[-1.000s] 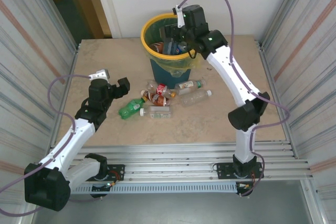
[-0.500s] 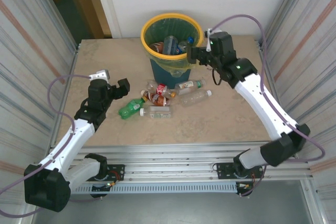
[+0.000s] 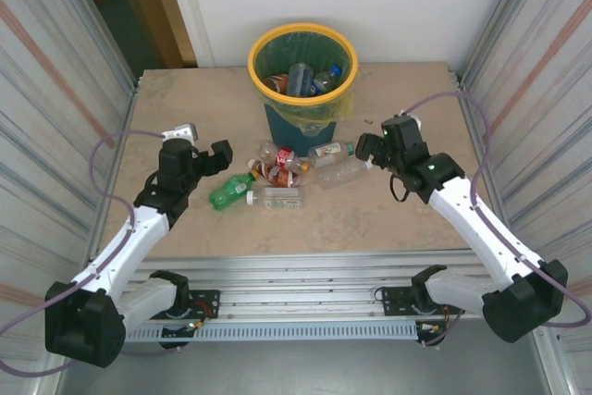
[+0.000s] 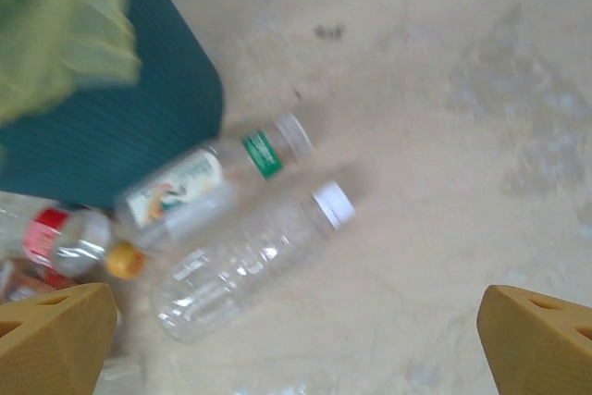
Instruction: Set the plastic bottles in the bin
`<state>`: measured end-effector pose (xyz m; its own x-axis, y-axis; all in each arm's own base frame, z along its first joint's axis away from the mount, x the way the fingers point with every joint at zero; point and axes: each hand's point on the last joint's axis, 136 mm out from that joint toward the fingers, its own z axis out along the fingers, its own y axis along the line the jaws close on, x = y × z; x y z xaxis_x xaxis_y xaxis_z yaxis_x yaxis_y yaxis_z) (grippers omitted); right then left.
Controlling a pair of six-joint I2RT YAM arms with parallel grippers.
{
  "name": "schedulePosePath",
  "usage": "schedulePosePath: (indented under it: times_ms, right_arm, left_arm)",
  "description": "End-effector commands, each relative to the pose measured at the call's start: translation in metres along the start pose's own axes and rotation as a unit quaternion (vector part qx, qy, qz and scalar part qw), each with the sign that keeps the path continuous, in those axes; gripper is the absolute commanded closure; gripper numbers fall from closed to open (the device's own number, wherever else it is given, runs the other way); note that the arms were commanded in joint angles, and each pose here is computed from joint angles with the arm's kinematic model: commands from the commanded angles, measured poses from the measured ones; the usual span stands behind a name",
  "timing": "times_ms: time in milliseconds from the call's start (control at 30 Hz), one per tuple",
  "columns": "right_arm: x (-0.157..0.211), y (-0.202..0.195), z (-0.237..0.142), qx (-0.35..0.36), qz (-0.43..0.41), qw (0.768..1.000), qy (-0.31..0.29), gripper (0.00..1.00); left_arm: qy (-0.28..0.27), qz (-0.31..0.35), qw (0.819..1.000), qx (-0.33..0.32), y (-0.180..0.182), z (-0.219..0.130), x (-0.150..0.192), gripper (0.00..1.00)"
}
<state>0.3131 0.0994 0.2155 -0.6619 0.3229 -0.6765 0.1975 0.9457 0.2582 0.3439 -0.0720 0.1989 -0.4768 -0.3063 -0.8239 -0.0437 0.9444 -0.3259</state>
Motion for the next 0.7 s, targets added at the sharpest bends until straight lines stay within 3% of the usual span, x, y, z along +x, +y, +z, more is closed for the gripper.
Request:
schedulePosePath:
  times_ms: [0, 200, 667]
  right_arm:
    - [0.024, -0.011, 0.013, 0.018, 0.068, 0.997, 0.027, 0.02]
    - [0.056, 0.000, 0.040, 0.004, 0.092, 0.994, 0.063, 0.02]
    - [0.088, 0.038, 0.084, 0.017, 0.097, 0.989, 0.113, 0.02]
  left_arm:
    - [-0.012, -0.015, 1.000, 0.011, -0.005, 0.000, -0.011, 0.01]
    - [-0.005, -0.018, 1.000, 0.006, -0.002, 0.002, -0.006, 0.01]
    - [0.004, -0.019, 1.000, 0.004, -0.001, 0.009, 0.000, 0.01]
